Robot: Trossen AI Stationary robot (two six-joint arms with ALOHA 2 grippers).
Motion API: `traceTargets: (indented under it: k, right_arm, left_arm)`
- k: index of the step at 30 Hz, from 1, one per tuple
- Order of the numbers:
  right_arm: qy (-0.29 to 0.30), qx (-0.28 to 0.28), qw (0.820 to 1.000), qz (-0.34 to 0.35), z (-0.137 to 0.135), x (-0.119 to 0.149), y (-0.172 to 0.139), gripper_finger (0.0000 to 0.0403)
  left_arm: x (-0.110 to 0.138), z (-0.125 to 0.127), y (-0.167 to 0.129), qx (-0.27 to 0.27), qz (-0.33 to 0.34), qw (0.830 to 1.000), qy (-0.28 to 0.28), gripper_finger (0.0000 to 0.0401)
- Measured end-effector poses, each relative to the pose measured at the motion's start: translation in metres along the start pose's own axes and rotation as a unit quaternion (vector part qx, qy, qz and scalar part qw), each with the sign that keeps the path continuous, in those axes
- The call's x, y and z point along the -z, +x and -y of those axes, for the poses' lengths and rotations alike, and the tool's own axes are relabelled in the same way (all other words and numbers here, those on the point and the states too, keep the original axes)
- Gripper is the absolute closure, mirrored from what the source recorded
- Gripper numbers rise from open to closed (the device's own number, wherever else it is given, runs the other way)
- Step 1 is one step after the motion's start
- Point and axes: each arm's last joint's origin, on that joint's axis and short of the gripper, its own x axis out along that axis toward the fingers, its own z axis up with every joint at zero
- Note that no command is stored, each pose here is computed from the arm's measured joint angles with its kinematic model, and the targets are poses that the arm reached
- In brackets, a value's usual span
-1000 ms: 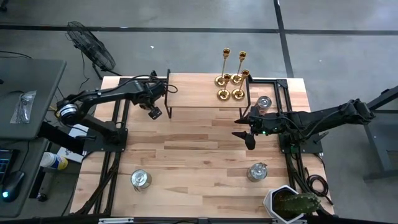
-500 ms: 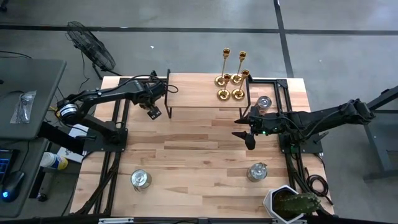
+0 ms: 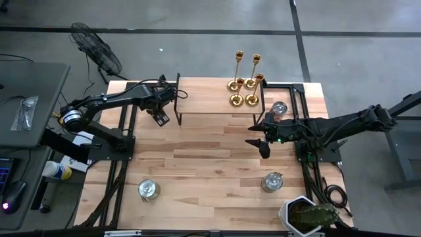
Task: Pick & Place candle stick holders
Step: Put the silver scented candle on the shelf
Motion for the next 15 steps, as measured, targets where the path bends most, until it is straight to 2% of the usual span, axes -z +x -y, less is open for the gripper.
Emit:
traceTargets:
  k: [7, 15]
  right_arm:
    - [0.0, 0.0, 1.0, 0.0, 0.0, 0.0, 0.0, 0.0125]
    - [0.0, 0.0, 1.0, 0.0, 0.0, 0.0, 0.0, 0.0125]
  left_arm:
    - [0.0, 0.0, 0.0, 0.002, 0.001, 1.0, 0.0, 0.0239]
    - [0.009, 0.004, 0.016, -0.001, -0.006, 1.0, 0.003, 0.0243]
